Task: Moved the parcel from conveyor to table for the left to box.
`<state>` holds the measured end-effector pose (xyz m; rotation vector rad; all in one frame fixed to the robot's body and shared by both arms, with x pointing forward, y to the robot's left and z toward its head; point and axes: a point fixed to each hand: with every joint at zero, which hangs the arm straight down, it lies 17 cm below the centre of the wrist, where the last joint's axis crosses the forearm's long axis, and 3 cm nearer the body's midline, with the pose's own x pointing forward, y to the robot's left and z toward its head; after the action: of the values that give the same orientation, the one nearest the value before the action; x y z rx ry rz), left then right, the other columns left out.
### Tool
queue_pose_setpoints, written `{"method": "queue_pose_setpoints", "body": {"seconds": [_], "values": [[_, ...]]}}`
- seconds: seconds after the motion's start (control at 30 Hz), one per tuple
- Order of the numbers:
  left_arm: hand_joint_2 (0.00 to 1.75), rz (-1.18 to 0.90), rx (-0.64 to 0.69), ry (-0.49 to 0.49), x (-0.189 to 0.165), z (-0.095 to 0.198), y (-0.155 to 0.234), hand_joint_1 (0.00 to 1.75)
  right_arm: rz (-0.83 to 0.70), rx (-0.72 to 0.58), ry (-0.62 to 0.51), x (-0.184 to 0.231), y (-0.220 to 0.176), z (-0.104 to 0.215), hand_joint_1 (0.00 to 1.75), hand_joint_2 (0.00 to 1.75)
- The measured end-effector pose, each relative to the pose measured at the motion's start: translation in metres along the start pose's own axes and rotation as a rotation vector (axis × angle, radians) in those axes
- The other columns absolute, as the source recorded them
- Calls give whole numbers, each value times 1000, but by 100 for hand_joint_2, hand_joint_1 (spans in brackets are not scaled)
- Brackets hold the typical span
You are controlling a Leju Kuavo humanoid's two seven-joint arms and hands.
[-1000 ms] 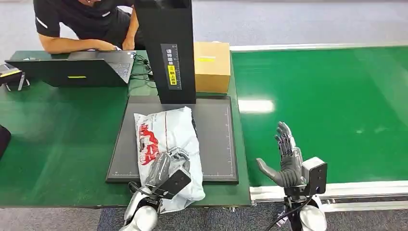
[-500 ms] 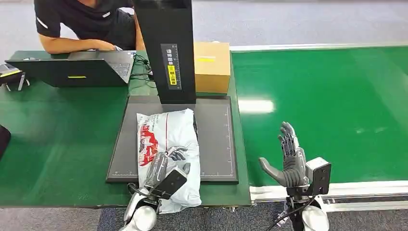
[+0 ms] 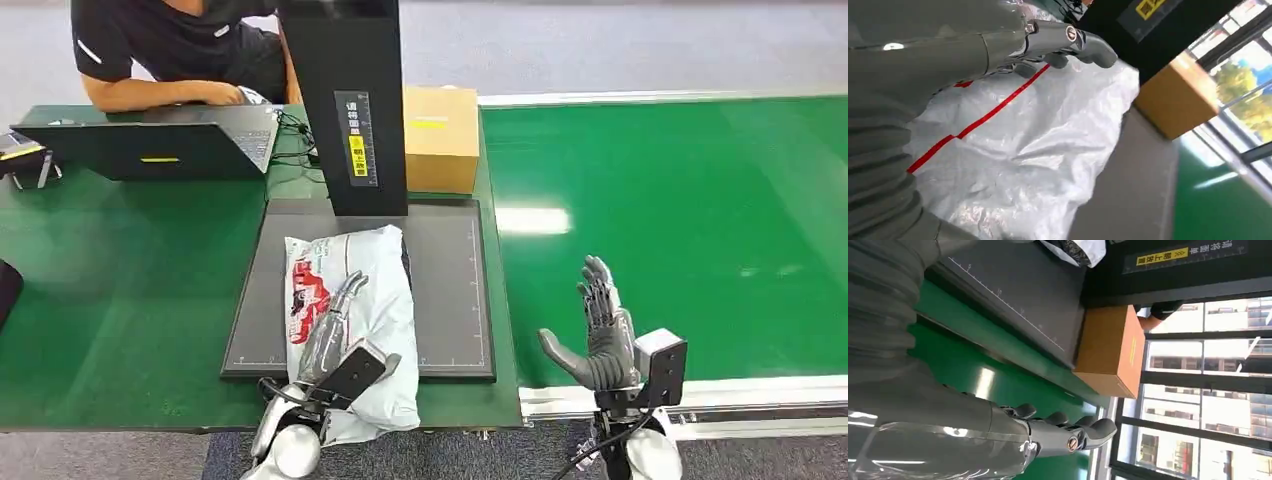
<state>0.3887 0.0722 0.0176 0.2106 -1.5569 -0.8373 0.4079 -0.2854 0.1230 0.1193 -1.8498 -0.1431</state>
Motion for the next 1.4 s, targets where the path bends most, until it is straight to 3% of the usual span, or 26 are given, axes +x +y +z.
{"method": "queue_pose_setpoints", "body": {"seconds": [0.6, 0.63, 0.67, 0.73, 1.1, 1.4], "values": [[175, -332, -107, 161, -38, 2, -14, 0, 2, -2, 11, -1, -1, 5, 0, 175], [175, -334, -108, 162, -38, 2, -15, 157, 2, -2, 12, -1, -1, 5, 0, 175], [175, -334, -109, 160, -38, 2, -15, 168, 3, -2, 13, -1, -1, 5, 0, 175], [175, -327, -111, 152, -37, 2, -16, 175, 3, -2, 18, -2, -1, 6, 0, 175], [175, -288, -82, 108, -30, 0, -11, 175, -22, 13, 20, 0, 1, 10, 0, 175], [175, -130, -44, 56, -21, -1, -3, 175, -25, 11, 18, 1, 1, 10, 0, 175]]}}
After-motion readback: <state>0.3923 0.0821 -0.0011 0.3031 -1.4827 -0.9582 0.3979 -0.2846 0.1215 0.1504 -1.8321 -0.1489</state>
